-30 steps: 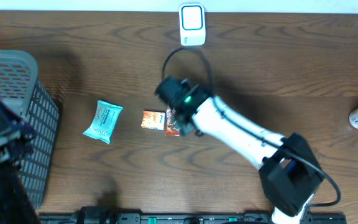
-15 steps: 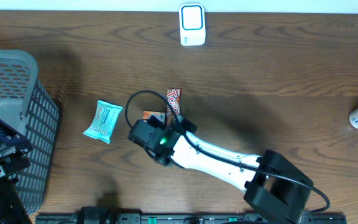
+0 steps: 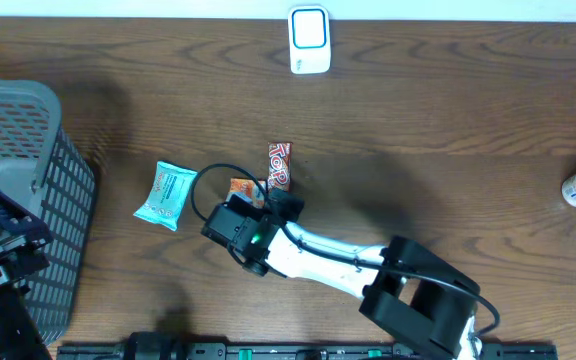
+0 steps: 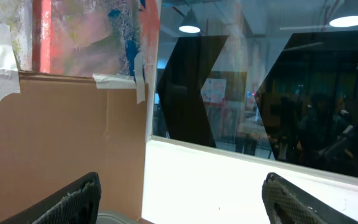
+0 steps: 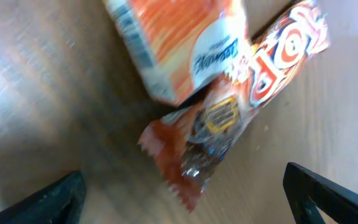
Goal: Scan the item barcode
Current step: 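Grasp the TOP bar with the right gripper and lift it, then carry the bar rightward and lay it diagonally on the table, then regrasp the TOP bar by its end with the right gripper, then lift the bar and turn its barcode side toward the scanner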
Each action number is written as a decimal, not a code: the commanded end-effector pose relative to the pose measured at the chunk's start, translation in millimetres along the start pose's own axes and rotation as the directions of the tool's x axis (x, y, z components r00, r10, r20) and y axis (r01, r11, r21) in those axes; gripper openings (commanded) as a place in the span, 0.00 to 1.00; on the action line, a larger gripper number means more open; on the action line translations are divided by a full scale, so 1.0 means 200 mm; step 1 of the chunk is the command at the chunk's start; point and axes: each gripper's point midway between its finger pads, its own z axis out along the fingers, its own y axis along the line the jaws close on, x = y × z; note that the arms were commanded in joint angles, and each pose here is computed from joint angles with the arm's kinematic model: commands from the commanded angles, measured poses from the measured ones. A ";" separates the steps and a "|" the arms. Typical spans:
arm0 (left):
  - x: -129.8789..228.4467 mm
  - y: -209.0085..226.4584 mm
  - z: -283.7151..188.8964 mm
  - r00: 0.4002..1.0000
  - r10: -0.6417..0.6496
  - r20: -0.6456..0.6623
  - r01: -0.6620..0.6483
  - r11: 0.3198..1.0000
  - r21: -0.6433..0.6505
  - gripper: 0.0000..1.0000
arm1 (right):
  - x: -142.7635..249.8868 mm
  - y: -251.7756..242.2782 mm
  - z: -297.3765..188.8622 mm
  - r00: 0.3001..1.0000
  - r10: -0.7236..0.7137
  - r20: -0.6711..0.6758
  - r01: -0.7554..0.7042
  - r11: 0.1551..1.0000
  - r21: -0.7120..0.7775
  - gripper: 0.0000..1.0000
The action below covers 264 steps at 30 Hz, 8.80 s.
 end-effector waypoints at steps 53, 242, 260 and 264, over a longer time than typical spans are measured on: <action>0.01 0.02 0.00 1.000 0.008 -0.003 -0.008 1.000 -0.017 0.83 | 0.47 -0.73 0.23 0.512 0.591 -0.623 -0.844 0.213 -0.492 0.99; 0.07 0.00 0.03 1.000 0.011 -0.009 -0.011 1.000 -0.016 0.83 | 0.48 -0.52 -0.75 0.665 0.737 -0.121 -0.624 0.460 -0.632 0.02; 0.07 0.00 0.03 1.000 0.011 -0.010 -0.011 1.000 -0.016 0.83 | 0.59 -0.43 -0.88 0.827 0.562 -0.003 -0.405 0.592 -0.697 0.01; 0.09 -0.01 0.03 0.999 0.021 -0.031 -0.021 1.000 -0.014 0.83 | 0.55 -0.72 -0.55 0.731 0.682 0.010 -0.630 0.681 -0.374 0.01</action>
